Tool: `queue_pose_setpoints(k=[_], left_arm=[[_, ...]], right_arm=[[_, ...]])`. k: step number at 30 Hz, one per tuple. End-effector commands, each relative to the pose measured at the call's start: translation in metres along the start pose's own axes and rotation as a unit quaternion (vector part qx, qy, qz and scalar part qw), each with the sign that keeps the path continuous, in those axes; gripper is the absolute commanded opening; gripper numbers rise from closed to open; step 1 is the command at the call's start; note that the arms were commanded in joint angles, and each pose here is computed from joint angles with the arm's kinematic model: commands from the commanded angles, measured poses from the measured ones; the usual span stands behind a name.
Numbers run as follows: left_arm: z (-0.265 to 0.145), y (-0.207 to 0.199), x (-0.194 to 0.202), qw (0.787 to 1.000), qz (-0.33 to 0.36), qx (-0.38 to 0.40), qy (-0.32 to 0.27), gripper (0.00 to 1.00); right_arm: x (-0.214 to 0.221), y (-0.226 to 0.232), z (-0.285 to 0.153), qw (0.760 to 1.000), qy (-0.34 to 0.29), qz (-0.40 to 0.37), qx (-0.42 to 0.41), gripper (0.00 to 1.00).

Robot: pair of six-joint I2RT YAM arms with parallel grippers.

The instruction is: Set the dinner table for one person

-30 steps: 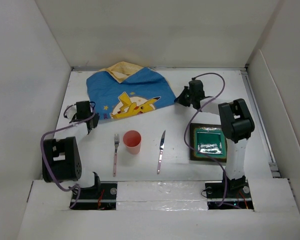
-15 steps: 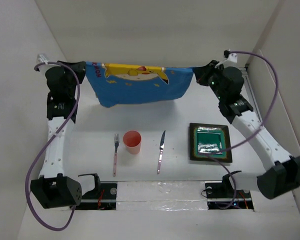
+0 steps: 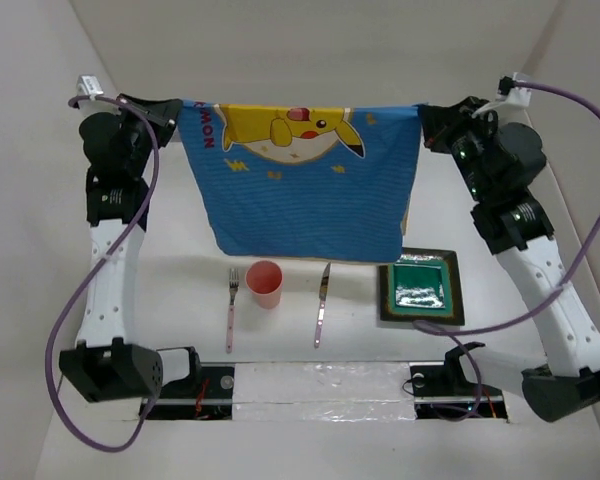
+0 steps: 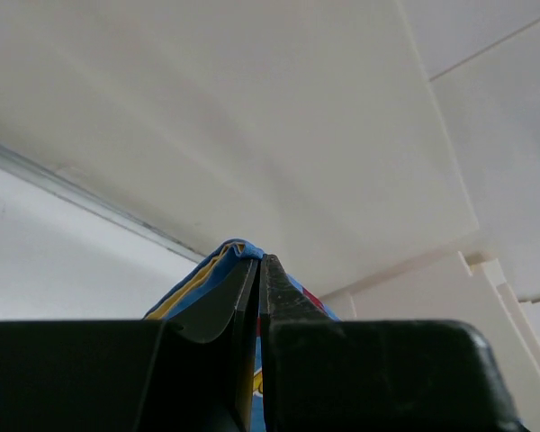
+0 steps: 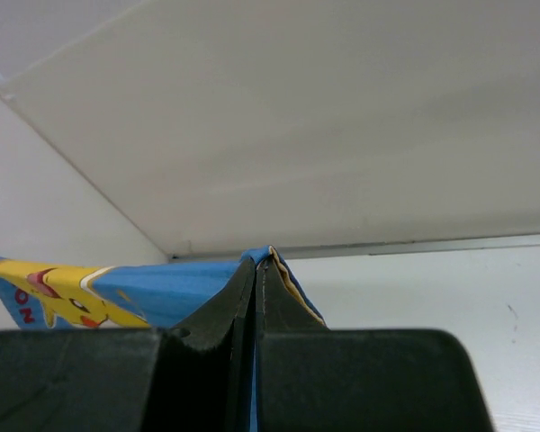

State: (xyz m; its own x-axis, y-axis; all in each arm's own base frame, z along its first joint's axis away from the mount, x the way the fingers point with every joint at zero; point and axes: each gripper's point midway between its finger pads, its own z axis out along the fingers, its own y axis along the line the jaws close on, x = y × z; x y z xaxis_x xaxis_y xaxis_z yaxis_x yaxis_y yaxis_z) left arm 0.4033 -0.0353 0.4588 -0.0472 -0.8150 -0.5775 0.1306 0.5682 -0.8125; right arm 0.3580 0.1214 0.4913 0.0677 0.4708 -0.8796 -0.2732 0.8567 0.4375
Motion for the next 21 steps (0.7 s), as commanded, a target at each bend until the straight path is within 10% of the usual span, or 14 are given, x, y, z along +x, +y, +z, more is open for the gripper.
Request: queue_pose_setpoints(k=[1,10,16,21], left_arm=[[0.03,0.006,0.0,1.0,0.017,0.008,0.014,0.0],[0.127,0.012,-0.014,0.998,0.044,-0.008,0.051,0.0],[0.13,-0.009,-0.023,0.997,0.05,0.025,0.046,0.0],[0.117,0.041,0.018,0.997,0.039,0.005,0.071,0.0]], right_arm=[[0.022,-0.022,0.033,0.999,0.027,-0.02,0.021,0.0],[0.025,-0.039,0.126,0.998,0.053,-0.016,0.01,0.0],[0.007,-0.044,0.147,0.998,0.052,-0.019,0.011,0.0],[0.081,-0.09,0.136,0.993,0.111,-0.013,0.033,0.0]])
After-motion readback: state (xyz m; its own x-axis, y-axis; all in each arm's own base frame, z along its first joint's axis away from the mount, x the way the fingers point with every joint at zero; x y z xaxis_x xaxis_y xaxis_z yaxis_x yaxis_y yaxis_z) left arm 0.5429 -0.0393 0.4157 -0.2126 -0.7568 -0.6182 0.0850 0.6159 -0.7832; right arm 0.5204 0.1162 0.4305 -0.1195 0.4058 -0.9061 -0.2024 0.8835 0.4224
